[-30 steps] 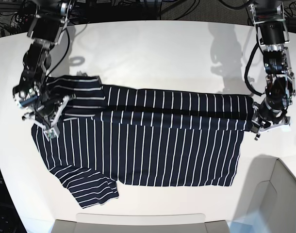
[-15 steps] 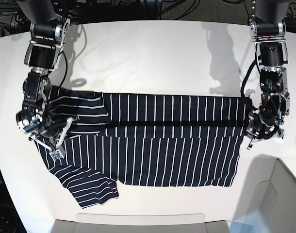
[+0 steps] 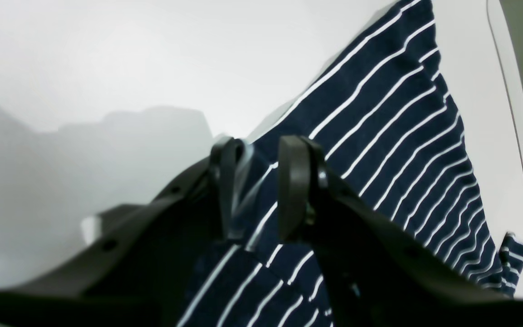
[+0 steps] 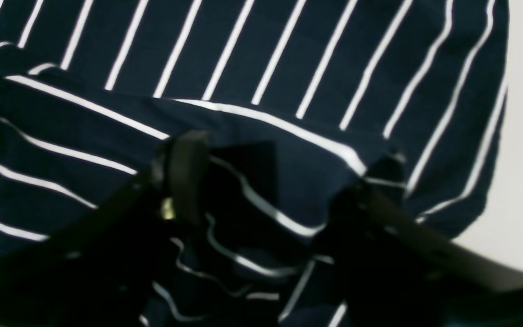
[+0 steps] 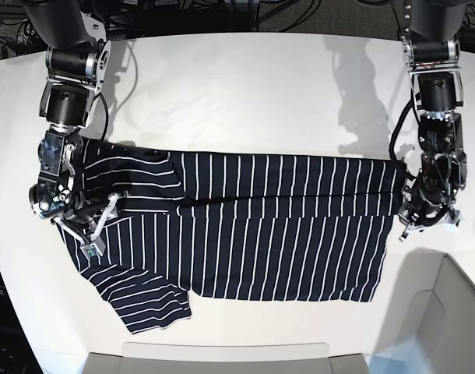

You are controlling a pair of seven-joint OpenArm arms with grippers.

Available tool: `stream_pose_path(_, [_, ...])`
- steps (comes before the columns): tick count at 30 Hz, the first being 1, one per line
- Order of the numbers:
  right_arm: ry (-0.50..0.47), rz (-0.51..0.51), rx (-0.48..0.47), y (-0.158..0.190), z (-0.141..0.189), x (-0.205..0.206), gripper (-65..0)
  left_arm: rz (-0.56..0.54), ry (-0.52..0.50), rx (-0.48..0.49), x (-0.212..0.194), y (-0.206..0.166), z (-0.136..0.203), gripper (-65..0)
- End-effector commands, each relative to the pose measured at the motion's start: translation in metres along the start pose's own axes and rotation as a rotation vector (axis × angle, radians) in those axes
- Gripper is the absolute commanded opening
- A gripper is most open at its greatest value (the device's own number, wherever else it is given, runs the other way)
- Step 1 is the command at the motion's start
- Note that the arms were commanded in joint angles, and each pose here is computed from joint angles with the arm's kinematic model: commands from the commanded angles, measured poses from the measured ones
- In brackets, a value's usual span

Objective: Fold the T-shirt properly
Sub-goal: 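Release the folded edge and pull both grippers back toward the collar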

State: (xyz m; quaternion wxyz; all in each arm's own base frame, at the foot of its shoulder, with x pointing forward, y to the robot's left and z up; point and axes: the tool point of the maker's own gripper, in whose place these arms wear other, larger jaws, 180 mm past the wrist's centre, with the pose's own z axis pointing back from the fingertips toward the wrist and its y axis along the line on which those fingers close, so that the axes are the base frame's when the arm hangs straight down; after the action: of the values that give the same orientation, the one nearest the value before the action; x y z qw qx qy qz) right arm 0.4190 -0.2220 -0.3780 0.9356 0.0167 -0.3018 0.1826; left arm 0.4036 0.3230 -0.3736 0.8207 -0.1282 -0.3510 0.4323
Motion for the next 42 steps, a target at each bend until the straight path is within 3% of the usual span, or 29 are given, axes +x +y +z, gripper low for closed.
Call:
stream_pose_path(1, [-0.067, 0.004, -0.029, -0.013, 0.012, 0.024, -33.3, -0.010, -0.060, -0.031, 0.025, -0.012, 0.009, -48.0])
stream_pose_path(7, [-0.141, 0.009, -0.113, -0.031, 0.041, 0.030, -31.8, -0.050, -0.095, -0.052, 0.029, -0.014, 0.021, -48.5])
stream_pose_path(9, [-0.186, -0.014, -0.149, -0.038, 0.056, 0.030, -31.8, -0.078, -0.099, -0.077, 0.024, -0.023, 0.026, -52.3])
stream_pose_path(12, [-0.211, -0.013, -0.183, -0.037, 0.069, 0.028, -33.0, -0.106, -0.095, -0.109, 0.019, -0.036, 0.031, -63.1])
stream_pose_path(15, [-0.159, 0.015, -0.179, -0.028, 0.070, 0.016, -41.0, -0.188, -0.051, -0.105, -0.004, -0.044, 0.023, -65.0])
stream_pose_path(20, [-0.090, 0.018, -0.159, -0.020, 0.061, 0.004, -64.8, -0.350, -0.015, -0.045, -0.029, -0.046, 0.007, -65.0])
stream_pose_path(26, [0.018, -0.045, -0.066, -0.005, 0.026, -0.030, -65.0, -0.496, 0.004, 0.048, -0.044, -0.029, -0.011, -65.0])
stream_pose_path(33, [0.121, -0.073, -0.017, 0.010, 0.011, -0.076, -65.0, -0.584, 0.177, 0.099, -0.091, 0.039, -0.027, -65.0])
stream_pose_path(39, [0.195, -0.006, -0.016, 0.024, 0.018, -0.114, -65.0, -0.627, 0.341, 0.191, -0.149, 0.133, -0.004, -65.0])
stream_pose_path(42, [0.211, 0.043, -0.016, 0.035, 0.024, -0.127, -65.0, -0.663, 0.403, 0.191, -0.176, 0.167, 0.014, -65.0])
